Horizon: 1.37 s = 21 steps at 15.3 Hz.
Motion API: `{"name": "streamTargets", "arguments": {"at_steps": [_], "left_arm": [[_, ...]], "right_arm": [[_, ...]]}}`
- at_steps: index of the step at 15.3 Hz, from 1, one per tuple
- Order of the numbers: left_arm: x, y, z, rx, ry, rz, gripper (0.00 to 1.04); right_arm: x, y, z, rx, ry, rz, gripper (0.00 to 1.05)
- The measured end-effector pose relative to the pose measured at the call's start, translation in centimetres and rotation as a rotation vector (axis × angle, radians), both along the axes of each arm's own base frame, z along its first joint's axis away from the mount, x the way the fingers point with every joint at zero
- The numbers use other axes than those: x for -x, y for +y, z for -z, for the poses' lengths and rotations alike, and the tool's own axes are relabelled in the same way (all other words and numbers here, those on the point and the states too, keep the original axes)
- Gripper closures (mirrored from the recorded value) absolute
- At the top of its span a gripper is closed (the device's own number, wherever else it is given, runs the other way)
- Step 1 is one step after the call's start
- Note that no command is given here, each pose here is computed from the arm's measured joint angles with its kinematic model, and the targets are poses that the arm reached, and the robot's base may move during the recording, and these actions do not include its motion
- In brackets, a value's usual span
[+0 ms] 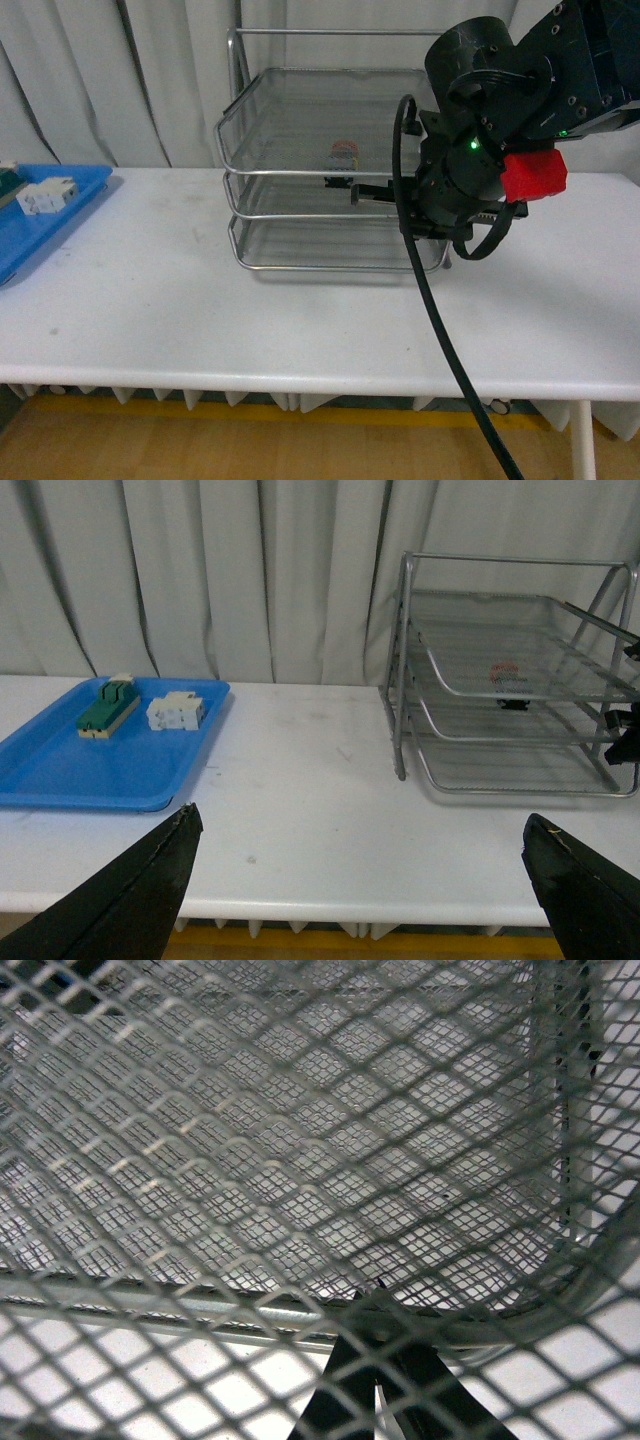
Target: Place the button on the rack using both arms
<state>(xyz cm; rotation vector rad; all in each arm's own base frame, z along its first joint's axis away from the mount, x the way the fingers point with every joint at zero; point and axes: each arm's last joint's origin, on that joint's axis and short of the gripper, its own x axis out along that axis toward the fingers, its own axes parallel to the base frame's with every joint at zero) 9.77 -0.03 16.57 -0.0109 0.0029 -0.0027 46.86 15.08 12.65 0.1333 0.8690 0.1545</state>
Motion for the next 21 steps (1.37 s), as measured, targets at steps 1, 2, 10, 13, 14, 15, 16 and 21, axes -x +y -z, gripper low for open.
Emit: {"name": "streamTargets", "arguments": {"at_steps": [1,2,10,13,14,15,16,21], "left_arm": [[0.0,0.0,0.0,0.000,0.000,0.000,0.07],[0.0,0.0,0.0,0.000,0.000,0.000,0.07],[0.0,0.0,0.0,0.000,0.000,0.000,0.07],[0.0,0.0,0.0,0.000,0.000,0.000,0.07],[0.0,0.0,0.0,0.000,0.001,0.001,0.07],[0.0,0.0,0.0,0.000,0.000,0.000,0.07],[0.0,0.0,0.0,0.000,0.000,0.000,0.07],[0.0,0.0,0.0,0.000,0.000,0.000,0.07]], "right_arm": [[0.0,0.0,0.0,-0.001,-0.001,-0.001,1.03],[0.0,0.0,-0.1,-0.002,-0.003,0.000,1.03],[8.1,-1.1,-4.9,-0.188,-0.128,-0.064,1.03],[15.9,-6.0,-7.3,-0.378,-0.202,0.003,1.03],[17.1,-8.5,-8.3,-0.277,-0.501,0.118,1.03],[18.8,-10.8,-8.9,-0.163,-0.677,0.200,1.03],[21.1,-13.0,-9.4,-0.052,-0.785,0.234,1.03],[32.8,-15.1,-7.3,0.124,-0.867,0.159,1.03]]}}
